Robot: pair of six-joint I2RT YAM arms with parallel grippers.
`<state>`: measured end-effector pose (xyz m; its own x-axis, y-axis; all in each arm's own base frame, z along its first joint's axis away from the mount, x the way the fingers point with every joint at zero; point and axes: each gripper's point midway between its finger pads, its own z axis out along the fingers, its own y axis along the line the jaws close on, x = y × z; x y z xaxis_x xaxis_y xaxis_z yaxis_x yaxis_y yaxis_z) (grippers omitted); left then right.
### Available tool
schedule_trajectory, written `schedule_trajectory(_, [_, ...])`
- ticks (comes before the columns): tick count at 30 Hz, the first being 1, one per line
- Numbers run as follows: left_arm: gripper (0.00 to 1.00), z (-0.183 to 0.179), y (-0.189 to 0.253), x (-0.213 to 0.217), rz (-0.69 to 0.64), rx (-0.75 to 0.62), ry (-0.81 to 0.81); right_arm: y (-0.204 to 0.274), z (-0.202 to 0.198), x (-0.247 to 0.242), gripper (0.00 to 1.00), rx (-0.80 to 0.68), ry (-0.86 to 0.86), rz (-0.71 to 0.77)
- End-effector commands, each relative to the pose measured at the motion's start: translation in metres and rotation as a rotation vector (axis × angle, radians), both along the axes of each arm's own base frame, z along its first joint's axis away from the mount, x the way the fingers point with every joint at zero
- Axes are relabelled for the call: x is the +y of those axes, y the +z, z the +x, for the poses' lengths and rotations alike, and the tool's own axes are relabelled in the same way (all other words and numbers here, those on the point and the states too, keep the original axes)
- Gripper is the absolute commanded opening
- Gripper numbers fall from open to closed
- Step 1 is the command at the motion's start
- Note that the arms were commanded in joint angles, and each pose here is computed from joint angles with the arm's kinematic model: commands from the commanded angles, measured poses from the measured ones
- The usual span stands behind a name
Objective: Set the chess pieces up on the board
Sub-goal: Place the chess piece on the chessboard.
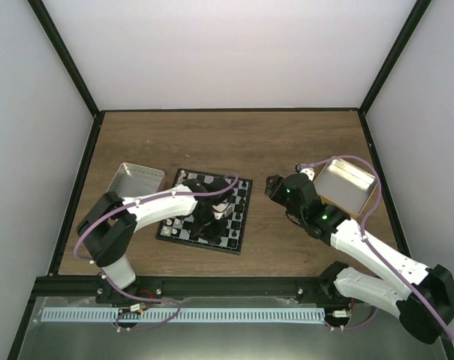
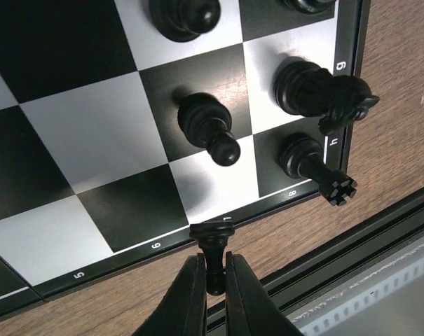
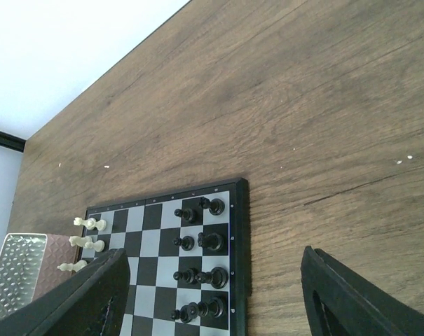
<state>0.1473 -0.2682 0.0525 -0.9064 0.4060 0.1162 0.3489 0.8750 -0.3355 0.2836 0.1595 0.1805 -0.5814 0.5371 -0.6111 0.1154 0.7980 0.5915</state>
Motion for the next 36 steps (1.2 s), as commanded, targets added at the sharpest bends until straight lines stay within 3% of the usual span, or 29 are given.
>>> schedule_trajectory(1, [0.05, 0.001, 0.002, -0.004, 0.016, 0.001, -0.021, 0.007, 0.002, -0.012, 0.68, -0.04, -0.037, -0.029])
schedule_trajectory(17, [0.09, 0.004, -0.009, -0.015, 0.023, 0.0, -0.038, 0.009, 0.0, -0.01, 0.69, -0.038, -0.033, -0.006])
schedule_trajectory(27, [0.21, 0.007, -0.005, -0.018, 0.013, -0.015, -0.041, 0.006, 0.0, -0.008, 0.69, -0.027, -0.02, -0.005])
schedule_trajectory(36, [0.25, 0.014, 0.001, -0.022, 0.004, -0.043, -0.033, 0.004, 0.0, -0.006, 0.69, -0.022, -0.014, -0.007])
